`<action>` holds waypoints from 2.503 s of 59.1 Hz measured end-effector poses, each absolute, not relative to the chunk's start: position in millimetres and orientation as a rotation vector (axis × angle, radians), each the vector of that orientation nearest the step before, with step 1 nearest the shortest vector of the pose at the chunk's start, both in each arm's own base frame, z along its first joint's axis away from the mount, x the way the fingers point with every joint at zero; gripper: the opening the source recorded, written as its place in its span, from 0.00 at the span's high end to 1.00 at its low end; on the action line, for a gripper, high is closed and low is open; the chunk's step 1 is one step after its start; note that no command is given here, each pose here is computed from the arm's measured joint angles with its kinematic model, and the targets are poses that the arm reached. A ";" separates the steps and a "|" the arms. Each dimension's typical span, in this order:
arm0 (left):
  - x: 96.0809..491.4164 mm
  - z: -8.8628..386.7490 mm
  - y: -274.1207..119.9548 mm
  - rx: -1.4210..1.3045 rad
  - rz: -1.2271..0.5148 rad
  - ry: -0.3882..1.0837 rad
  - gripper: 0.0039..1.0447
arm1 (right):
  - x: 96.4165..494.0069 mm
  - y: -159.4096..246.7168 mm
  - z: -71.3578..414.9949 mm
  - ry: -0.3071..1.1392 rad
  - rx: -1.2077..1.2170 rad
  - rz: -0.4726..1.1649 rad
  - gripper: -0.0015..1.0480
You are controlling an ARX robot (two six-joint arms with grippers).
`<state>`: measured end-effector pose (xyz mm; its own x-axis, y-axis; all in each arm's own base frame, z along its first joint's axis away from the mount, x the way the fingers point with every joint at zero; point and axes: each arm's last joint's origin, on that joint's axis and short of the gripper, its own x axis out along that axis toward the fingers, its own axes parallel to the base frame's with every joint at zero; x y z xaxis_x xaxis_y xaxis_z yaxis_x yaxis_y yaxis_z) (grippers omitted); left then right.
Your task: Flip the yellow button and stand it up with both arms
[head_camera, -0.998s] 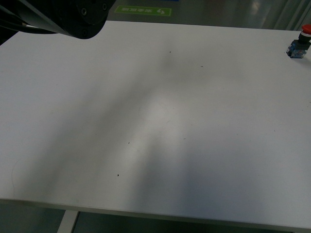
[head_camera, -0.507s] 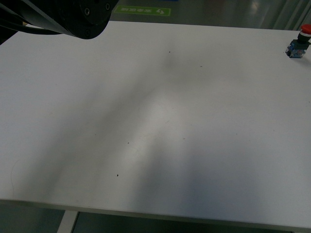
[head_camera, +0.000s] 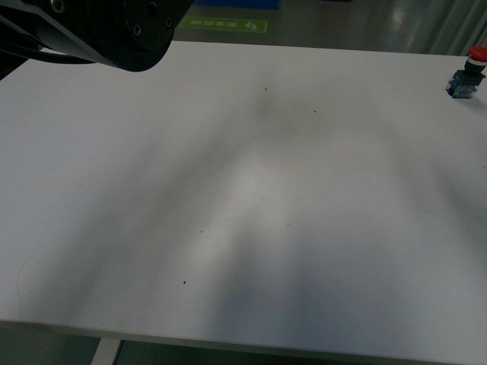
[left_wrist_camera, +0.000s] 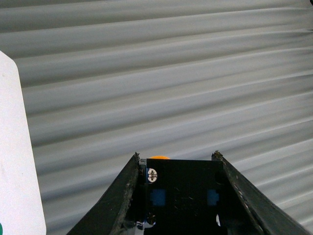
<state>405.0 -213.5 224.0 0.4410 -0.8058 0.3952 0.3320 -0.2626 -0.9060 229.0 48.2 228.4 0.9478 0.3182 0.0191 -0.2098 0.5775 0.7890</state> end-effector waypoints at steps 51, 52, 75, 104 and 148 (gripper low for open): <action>404.9 224.0 -213.7 -1.459 -1.155 0.446 0.65 | 311.7 88.2 263.2 0.199 0.949 0.354 0.07; 404.9 224.0 -213.7 -1.459 -1.155 0.446 0.65 | 311.8 88.4 263.4 0.202 0.953 0.359 0.07; 404.9 224.0 -213.7 -1.459 -1.155 0.446 0.65 | 316.6 90.1 261.3 0.251 0.976 0.345 0.07; 404.9 224.0 -213.7 -1.459 -1.155 0.446 0.65 | 323.0 85.5 263.2 0.261 1.035 0.321 0.10; 405.2 223.9 -213.2 -1.465 -1.152 0.449 0.39 | 331.8 86.2 268.6 0.248 1.092 0.352 0.69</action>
